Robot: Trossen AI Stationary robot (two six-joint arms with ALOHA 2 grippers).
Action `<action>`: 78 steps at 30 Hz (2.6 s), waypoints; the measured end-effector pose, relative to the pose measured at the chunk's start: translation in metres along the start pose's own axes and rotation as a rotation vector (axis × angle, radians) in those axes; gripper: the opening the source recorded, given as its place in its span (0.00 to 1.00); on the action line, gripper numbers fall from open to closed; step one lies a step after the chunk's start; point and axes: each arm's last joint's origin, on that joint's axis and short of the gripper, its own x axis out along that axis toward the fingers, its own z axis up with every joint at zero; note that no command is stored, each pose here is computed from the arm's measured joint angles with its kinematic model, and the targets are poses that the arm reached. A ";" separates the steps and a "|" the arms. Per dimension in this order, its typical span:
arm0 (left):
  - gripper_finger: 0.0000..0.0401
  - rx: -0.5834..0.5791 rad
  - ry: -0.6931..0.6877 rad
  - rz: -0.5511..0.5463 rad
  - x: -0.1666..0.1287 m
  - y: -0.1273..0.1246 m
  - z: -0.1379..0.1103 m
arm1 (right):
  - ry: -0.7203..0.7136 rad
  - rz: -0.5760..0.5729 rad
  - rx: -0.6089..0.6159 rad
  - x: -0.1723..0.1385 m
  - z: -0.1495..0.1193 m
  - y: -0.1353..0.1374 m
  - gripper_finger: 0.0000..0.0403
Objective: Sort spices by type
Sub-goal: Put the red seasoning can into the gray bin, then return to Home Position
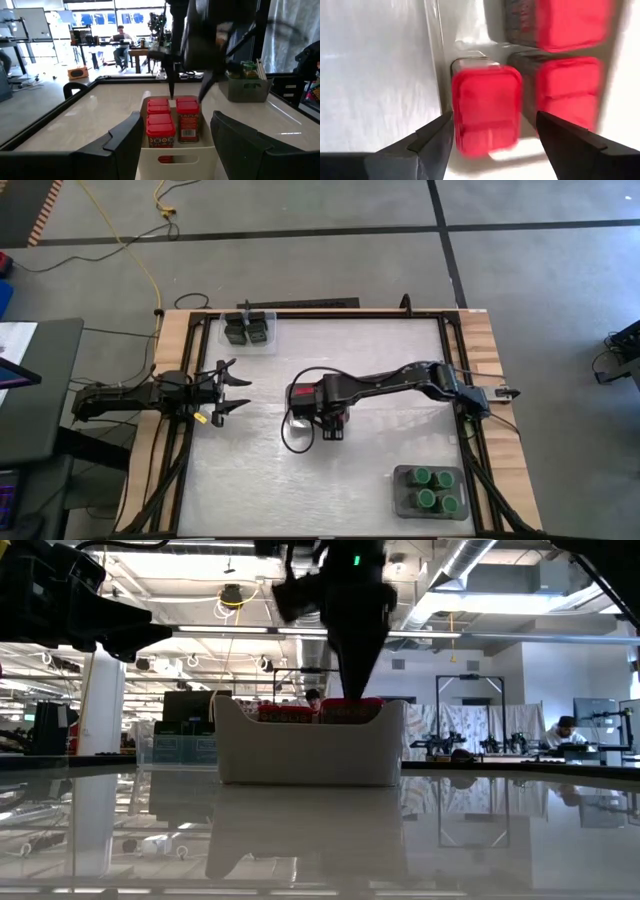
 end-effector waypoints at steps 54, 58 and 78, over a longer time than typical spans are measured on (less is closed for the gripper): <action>0.55 0.000 0.003 0.000 0.000 0.000 0.000 | -0.812 -0.009 0.363 0.081 -0.290 -0.039 0.78; 0.55 0.000 0.003 -0.001 0.000 0.000 0.000 | -0.847 -0.003 0.372 0.095 -0.297 -0.036 0.78; 0.55 0.000 0.002 0.000 0.000 0.000 0.000 | -1.148 0.169 0.382 0.092 -0.324 -0.034 0.78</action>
